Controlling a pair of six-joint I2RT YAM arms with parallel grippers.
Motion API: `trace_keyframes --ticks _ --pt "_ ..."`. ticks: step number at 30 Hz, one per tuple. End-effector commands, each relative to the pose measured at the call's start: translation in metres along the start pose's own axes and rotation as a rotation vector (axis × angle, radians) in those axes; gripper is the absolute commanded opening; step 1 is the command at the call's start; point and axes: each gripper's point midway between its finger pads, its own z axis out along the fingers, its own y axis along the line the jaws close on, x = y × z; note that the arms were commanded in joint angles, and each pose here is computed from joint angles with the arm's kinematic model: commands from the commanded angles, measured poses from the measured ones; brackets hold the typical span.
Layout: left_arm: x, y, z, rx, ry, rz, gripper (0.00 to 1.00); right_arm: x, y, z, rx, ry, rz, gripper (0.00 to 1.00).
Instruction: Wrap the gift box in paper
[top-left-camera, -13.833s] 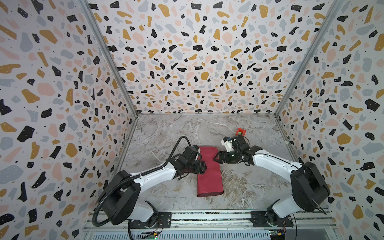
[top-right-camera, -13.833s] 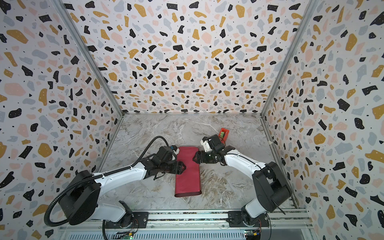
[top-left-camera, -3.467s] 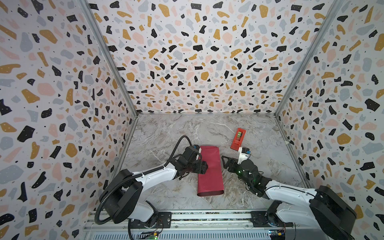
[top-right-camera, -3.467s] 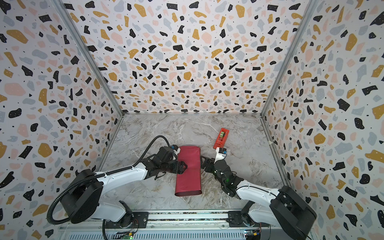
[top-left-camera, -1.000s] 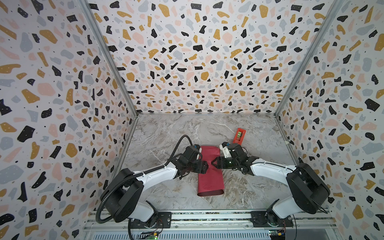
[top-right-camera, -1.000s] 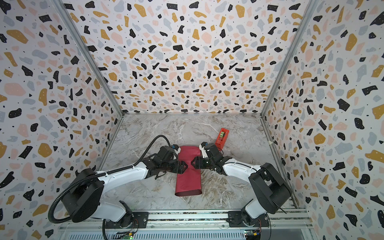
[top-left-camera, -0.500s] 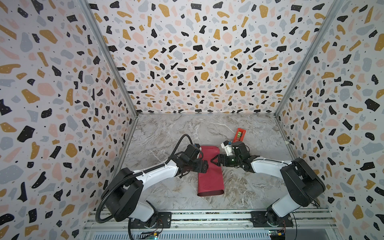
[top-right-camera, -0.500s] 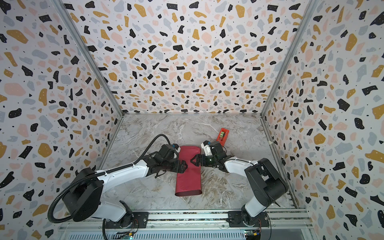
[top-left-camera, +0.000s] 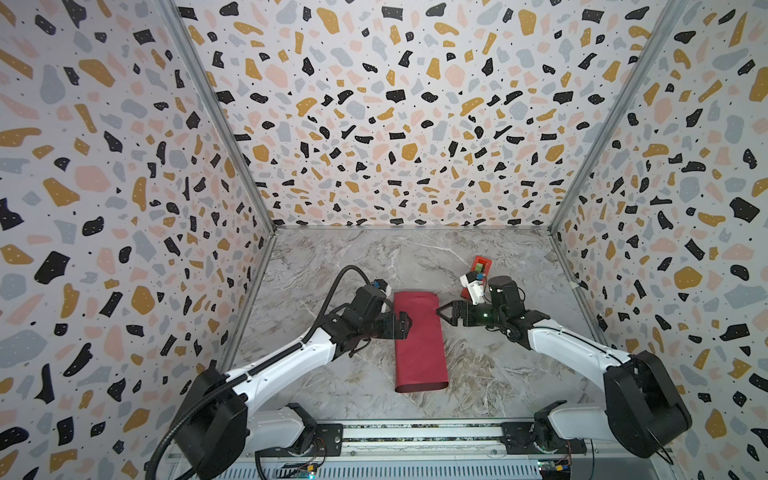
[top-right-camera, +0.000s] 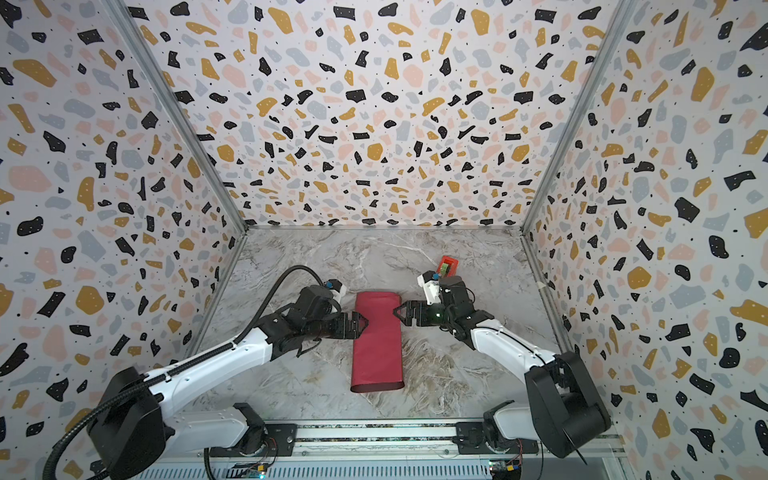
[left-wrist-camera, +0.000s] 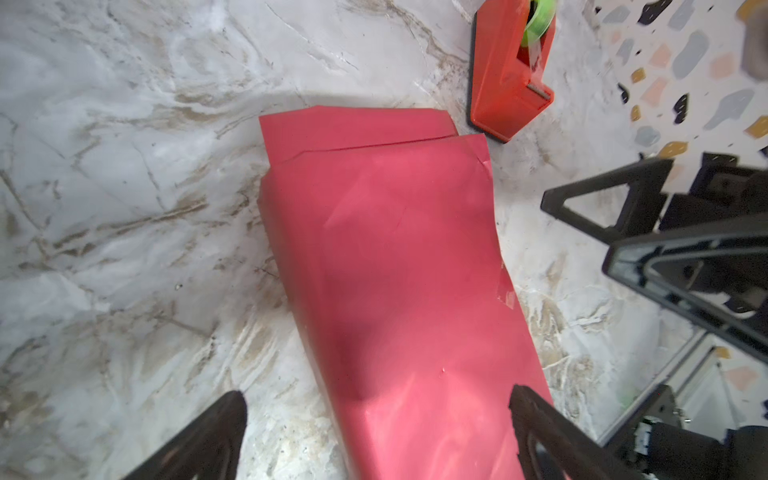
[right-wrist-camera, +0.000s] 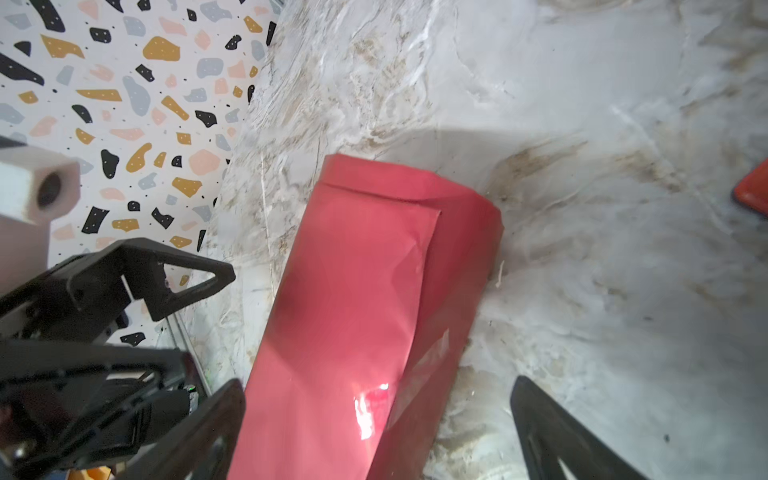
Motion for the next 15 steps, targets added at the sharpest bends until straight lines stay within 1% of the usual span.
trace_keyframes --ticks 1,5,10,15 --pt "0.027 -0.008 0.009 0.121 0.071 -0.112 0.92 0.034 0.009 0.001 -0.03 0.079 0.033 0.97" --pt "0.032 -0.006 0.018 0.121 0.083 -0.126 0.88 0.043 0.023 0.007 -0.063 0.074 0.037 0.94" --pt "0.025 -0.01 0.029 0.137 0.088 -0.129 0.86 0.044 0.033 0.019 -0.11 0.08 0.059 0.9" --pt "0.019 -0.008 0.042 0.116 0.088 -0.133 0.85 0.031 0.036 0.03 -0.124 0.065 0.068 0.85"
